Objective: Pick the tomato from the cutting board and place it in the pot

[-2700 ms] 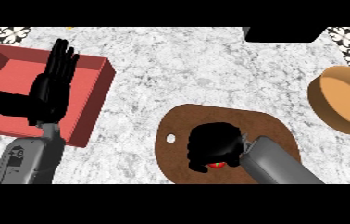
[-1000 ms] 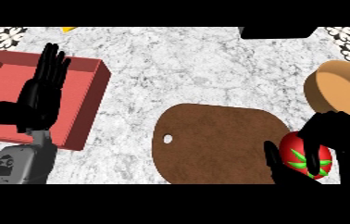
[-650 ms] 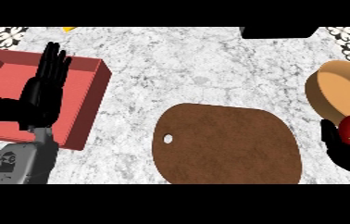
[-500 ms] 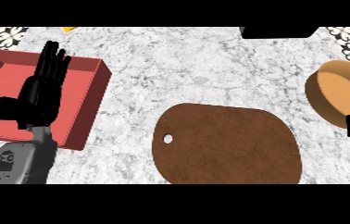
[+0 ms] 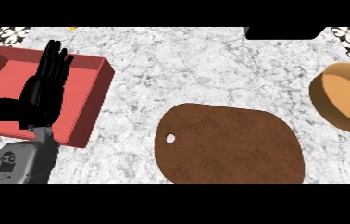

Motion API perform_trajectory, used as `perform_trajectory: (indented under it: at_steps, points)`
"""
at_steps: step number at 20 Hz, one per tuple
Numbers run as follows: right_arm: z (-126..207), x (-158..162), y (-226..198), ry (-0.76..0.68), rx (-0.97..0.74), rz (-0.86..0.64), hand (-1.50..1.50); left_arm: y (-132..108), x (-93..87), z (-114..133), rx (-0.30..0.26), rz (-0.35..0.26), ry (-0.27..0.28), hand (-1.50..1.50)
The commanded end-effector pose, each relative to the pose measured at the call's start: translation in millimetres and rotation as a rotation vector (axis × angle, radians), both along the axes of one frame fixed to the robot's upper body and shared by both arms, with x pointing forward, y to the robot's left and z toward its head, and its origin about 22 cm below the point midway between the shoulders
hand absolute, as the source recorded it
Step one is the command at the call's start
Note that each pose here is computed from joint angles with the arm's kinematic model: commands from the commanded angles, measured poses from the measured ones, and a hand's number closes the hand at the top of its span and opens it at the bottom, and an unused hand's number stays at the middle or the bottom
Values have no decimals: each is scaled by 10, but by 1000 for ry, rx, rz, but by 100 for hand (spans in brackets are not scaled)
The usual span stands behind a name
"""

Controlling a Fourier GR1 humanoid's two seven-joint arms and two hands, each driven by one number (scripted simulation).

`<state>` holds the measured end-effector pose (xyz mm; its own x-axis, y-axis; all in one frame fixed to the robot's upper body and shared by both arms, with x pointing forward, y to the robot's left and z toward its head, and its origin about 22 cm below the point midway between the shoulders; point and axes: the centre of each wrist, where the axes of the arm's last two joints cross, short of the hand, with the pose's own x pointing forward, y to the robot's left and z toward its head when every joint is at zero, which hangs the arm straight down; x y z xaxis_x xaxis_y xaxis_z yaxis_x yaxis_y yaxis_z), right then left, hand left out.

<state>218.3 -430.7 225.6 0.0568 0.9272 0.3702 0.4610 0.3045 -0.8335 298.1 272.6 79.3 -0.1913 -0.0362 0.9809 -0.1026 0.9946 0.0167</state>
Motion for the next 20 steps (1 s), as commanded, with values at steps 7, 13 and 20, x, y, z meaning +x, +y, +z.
perform_trajectory:
  at_steps: [7,13,20]
  points:
    - [-439,439,-643,25,-17,-11,150,14,25,-35,21,-3,14,0]
    - [-726,710,-831,231,6,-7,150,-28,107,-58,15,-6,-11,0]
    - [-1066,907,-845,376,201,145,-150,-79,106,24,23,-27,-5,0]
